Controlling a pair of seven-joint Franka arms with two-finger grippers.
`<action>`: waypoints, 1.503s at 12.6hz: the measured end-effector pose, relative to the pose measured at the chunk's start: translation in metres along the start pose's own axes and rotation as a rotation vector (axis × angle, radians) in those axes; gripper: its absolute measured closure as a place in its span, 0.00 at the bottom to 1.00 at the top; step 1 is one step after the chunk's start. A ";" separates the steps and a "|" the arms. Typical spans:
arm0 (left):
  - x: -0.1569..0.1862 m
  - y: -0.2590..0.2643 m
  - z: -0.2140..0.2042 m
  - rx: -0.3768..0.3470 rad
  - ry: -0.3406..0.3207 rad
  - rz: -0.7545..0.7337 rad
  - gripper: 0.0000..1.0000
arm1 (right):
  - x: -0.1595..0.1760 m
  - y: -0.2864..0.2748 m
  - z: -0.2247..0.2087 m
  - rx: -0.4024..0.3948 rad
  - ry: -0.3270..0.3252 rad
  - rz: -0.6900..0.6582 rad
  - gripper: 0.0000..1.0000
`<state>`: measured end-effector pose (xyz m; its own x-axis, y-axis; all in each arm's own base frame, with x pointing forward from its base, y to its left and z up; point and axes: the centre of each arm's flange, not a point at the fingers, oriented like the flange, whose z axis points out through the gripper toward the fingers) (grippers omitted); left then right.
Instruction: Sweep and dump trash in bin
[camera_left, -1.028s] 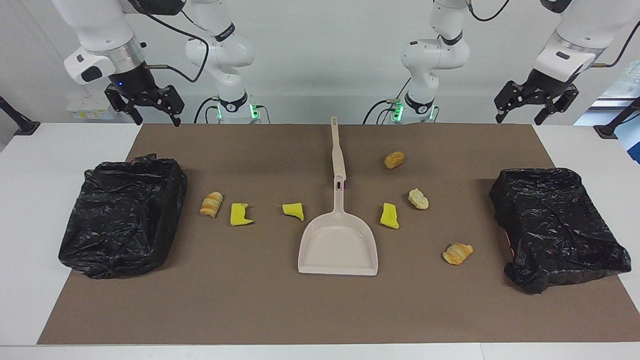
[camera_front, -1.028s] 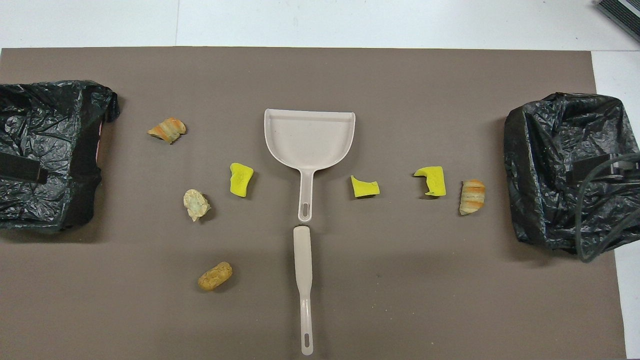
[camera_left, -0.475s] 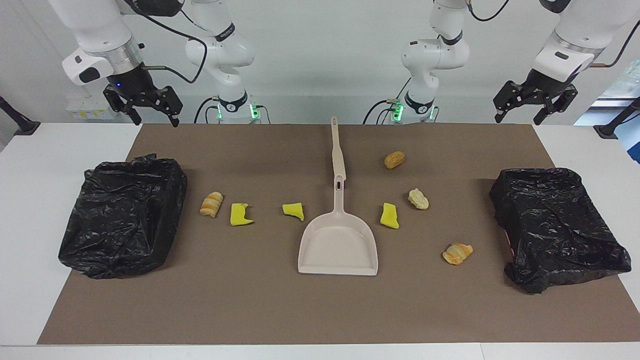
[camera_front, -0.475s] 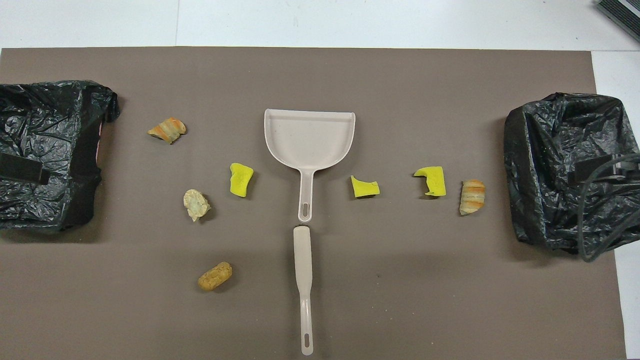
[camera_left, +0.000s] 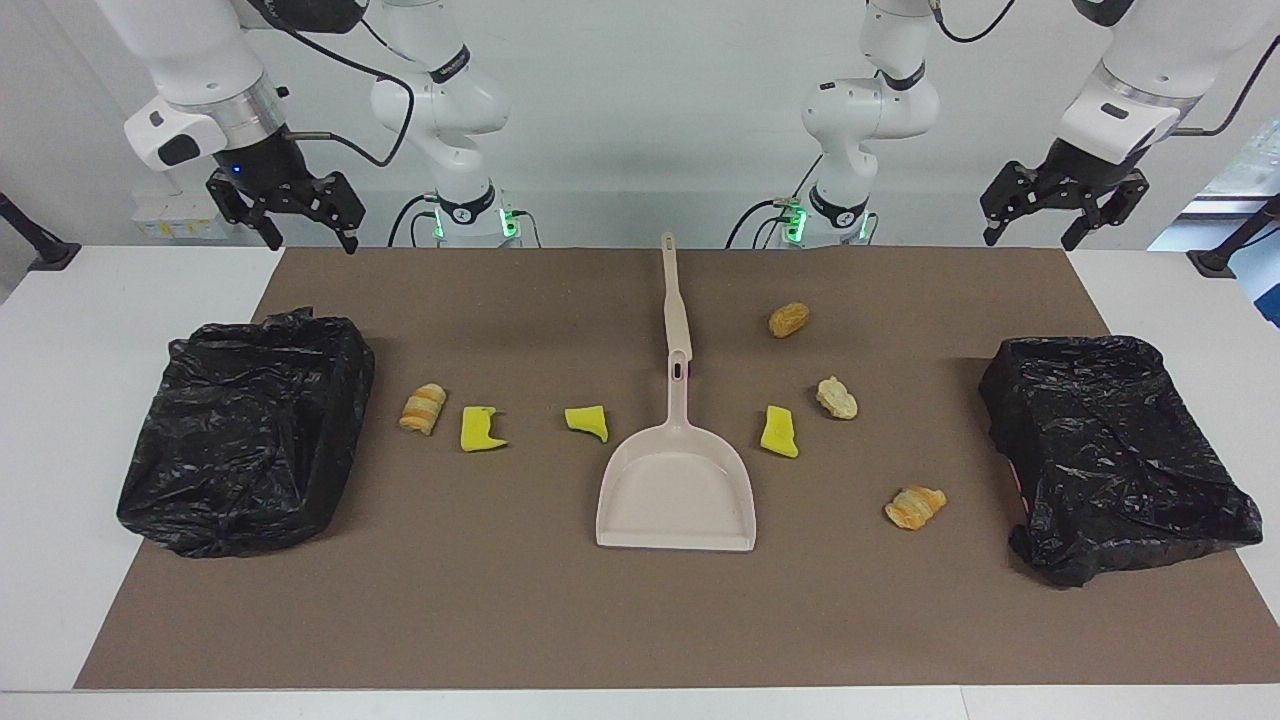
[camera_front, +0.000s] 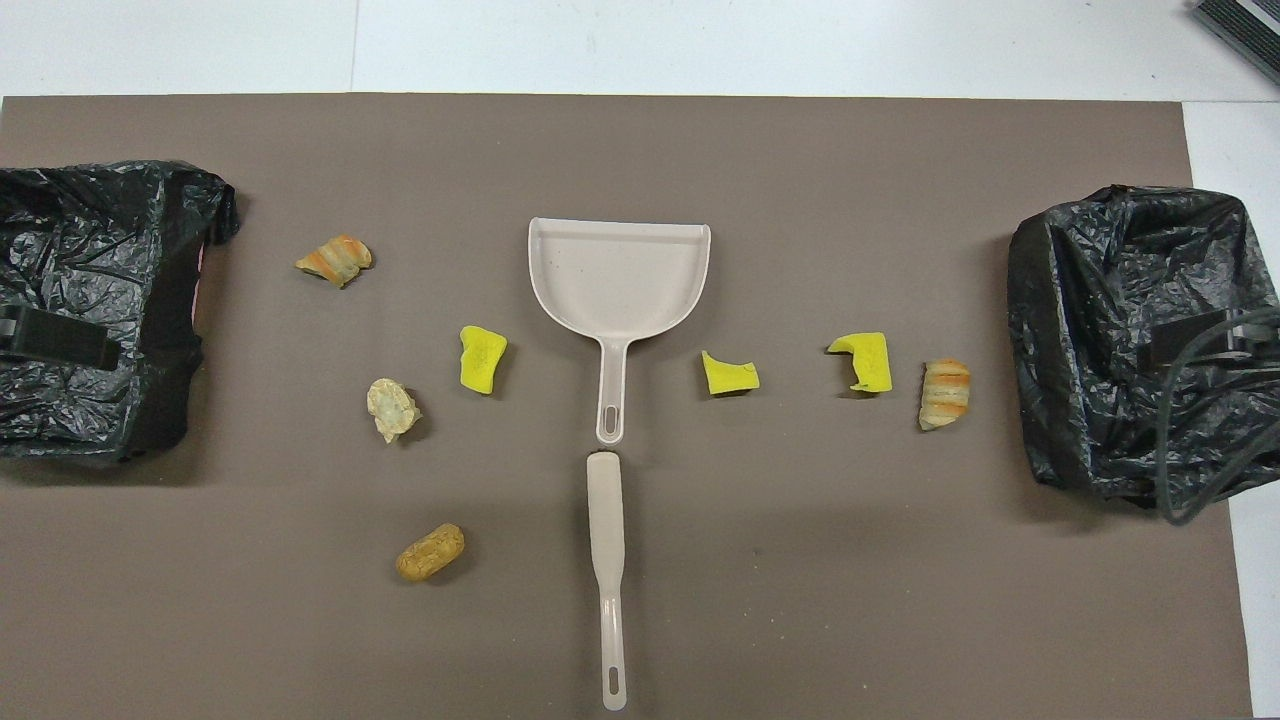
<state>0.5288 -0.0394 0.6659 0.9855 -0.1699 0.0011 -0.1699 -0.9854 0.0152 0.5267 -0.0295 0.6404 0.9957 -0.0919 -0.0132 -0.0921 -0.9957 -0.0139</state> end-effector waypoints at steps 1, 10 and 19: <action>0.001 0.011 0.000 -0.001 -0.001 0.020 0.00 | 0.000 0.000 0.000 0.000 0.000 0.000 0.00; -0.054 0.160 0.045 0.005 -0.067 0.155 0.00 | 0.000 0.000 0.001 0.000 -0.002 -0.001 0.00; -0.129 0.324 0.175 0.013 -0.035 0.037 0.00 | 0.025 -0.050 0.037 -0.005 -0.042 -0.087 0.00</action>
<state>0.3461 -0.3392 0.4962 0.9778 -0.2069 -0.0337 -0.2069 -0.9784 0.0024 0.5557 0.0187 0.6036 0.9985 -0.0043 -0.0545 -0.0050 -0.9999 -0.0123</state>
